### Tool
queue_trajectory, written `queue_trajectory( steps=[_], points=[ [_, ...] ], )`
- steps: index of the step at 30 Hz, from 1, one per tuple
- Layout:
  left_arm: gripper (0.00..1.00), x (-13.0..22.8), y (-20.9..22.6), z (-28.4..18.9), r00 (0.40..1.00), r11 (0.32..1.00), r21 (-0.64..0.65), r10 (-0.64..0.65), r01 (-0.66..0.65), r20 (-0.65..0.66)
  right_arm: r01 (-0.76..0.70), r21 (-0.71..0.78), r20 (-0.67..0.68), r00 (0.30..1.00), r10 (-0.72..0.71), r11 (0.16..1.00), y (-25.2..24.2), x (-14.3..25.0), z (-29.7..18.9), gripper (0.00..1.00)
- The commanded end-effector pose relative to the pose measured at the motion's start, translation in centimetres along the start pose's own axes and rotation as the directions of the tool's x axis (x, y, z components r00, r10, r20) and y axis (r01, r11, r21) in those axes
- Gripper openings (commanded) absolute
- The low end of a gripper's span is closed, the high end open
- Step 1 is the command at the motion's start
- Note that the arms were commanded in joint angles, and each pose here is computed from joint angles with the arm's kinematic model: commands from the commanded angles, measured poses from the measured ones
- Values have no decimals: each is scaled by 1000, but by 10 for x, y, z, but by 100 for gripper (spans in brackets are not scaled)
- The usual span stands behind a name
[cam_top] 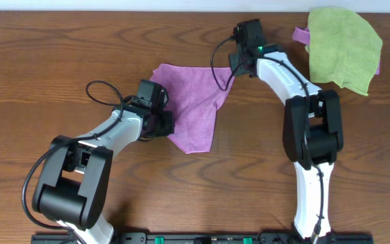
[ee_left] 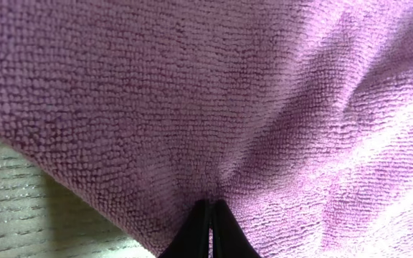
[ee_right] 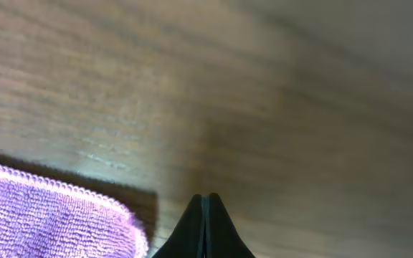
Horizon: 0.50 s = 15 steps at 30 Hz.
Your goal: Fold the cloth
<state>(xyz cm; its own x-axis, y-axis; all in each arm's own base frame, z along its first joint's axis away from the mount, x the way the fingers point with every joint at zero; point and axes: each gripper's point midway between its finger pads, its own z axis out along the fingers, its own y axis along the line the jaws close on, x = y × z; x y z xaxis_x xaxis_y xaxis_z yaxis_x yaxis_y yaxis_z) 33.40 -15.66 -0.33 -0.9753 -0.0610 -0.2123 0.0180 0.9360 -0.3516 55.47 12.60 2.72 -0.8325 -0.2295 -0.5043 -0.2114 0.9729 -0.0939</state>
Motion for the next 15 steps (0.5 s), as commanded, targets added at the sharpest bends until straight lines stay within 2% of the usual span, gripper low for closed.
queue_trajectory(
  steps=[1, 6, 15],
  points=[
    [6, 17, 38, 15, 999, 989, -149, -2, -3, -32, 54, 13, 22, 998, -54, 998, 4, -14, -4, 1],
    [6, 3, 32, 13, 1000, 991, -130, 11, -10, 12, 109, 2, 15, 994, -109, 994, 21, -18, -14, 1],
    [6, -59, -7, -20, 987, 993, -70, 99, -91, 125, 107, 21, -43, 993, -106, 994, 24, -19, -35, 1]
  ],
)
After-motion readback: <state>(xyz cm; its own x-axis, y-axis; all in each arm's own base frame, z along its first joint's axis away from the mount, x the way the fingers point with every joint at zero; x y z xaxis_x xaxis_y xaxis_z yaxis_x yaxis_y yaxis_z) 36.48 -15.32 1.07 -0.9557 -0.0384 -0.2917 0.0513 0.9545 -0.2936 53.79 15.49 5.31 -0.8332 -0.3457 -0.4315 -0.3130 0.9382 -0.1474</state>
